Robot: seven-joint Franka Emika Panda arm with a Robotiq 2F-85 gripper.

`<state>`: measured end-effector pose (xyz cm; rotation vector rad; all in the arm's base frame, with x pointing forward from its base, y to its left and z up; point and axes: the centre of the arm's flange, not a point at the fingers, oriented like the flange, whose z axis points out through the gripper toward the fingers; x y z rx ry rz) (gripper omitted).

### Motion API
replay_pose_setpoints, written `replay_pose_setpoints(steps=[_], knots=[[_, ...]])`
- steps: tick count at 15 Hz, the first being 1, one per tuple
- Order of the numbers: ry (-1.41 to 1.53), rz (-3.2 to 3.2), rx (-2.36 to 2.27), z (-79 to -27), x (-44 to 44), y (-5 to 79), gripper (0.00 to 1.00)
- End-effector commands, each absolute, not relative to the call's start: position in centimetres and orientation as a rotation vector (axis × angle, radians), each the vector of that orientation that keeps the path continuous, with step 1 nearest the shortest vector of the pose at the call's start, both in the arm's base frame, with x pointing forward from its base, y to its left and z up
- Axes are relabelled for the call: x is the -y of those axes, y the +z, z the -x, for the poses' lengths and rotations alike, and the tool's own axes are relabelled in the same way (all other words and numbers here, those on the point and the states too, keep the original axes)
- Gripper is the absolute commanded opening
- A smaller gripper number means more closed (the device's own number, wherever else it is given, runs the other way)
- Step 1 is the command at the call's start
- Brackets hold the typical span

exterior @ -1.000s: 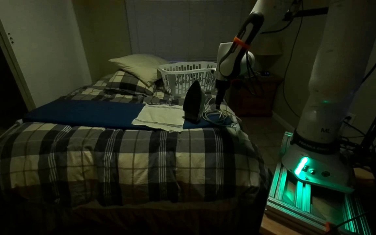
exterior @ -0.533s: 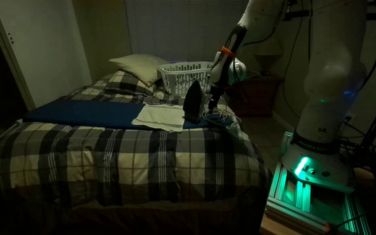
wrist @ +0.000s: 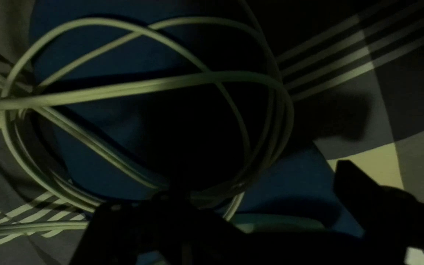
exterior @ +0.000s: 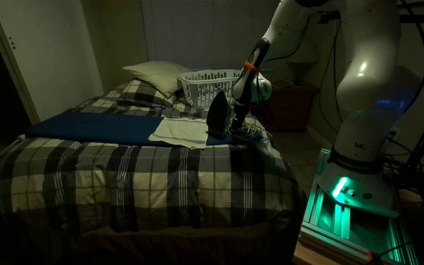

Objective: Put the white cable of the iron on the iron

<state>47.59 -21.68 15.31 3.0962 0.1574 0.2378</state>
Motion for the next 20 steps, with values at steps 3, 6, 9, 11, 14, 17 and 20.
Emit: replay_pose_setpoints(steps=[3,6,9,11,14,17,20], knots=[[0.264,-3.135,-0.138,-48.6,23.0,12.7,0.72],[0.259,-3.154,-0.125,-48.9,23.2,11.8,0.89],[0.256,-3.162,-0.12,-49.0,23.3,11.3,0.47],[0.251,-3.159,-0.108,-49.0,23.6,11.5,0.37],[0.235,-3.159,-0.091,-49.0,23.8,12.1,0.14],[0.215,-3.153,-0.088,-49.0,23.8,12.3,0.0],[0.197,-3.157,-0.077,-48.8,23.9,12.4,0.02]])
